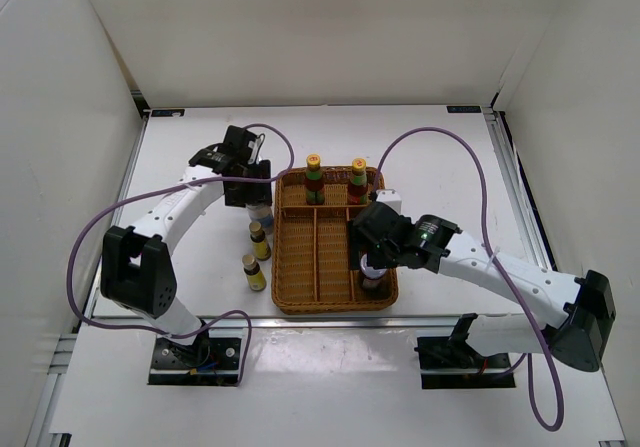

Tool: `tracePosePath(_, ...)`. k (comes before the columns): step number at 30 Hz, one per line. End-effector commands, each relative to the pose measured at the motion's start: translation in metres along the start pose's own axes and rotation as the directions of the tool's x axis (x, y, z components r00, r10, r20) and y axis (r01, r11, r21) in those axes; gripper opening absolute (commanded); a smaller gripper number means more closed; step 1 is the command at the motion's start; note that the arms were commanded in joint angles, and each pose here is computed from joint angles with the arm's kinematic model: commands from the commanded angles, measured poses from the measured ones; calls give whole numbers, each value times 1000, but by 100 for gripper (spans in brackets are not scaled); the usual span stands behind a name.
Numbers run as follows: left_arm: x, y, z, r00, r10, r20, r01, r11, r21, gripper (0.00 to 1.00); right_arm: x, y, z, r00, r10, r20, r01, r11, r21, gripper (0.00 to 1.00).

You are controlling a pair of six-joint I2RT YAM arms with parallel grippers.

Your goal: Organize the condiment bottles

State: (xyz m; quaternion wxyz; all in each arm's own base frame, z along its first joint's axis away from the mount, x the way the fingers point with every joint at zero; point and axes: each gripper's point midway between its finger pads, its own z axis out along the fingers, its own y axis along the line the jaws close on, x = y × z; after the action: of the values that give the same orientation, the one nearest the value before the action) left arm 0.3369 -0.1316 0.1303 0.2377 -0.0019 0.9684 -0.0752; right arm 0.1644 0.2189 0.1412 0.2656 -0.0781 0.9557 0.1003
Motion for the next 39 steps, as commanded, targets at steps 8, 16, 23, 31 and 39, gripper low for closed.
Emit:
tracePosePath(8, -72, -8, -56, 978, 53, 204, -49, 999, -25, 53, -11, 4, -5, 999, 4, 32, -4, 1000, -10, 100)
tracePosePath(16, -106, -60, -147, 918, 107, 382, -132, 990, 39, 40, -16, -6, -13, 995, 56, 81, -57, 998, 11, 100)
tracePosePath(23, -55, -148, -177, 900, 185, 395, -273, 945, 181, 36, -19, -50, -34, 958, 206, 201, -228, 969, 93, 100)
tracePosePath(31, -21, -189, -150, 895, 266, 357, -350, 917, 194, 36, -14, -70, -43, 931, 256, 259, -290, 952, 101, 100)
tracePosePath(39, -4, -200, -79, 917, 299, 265, -346, 926, 152, 36, -13, -72, -43, 934, 256, 250, -291, 950, 115, 100)
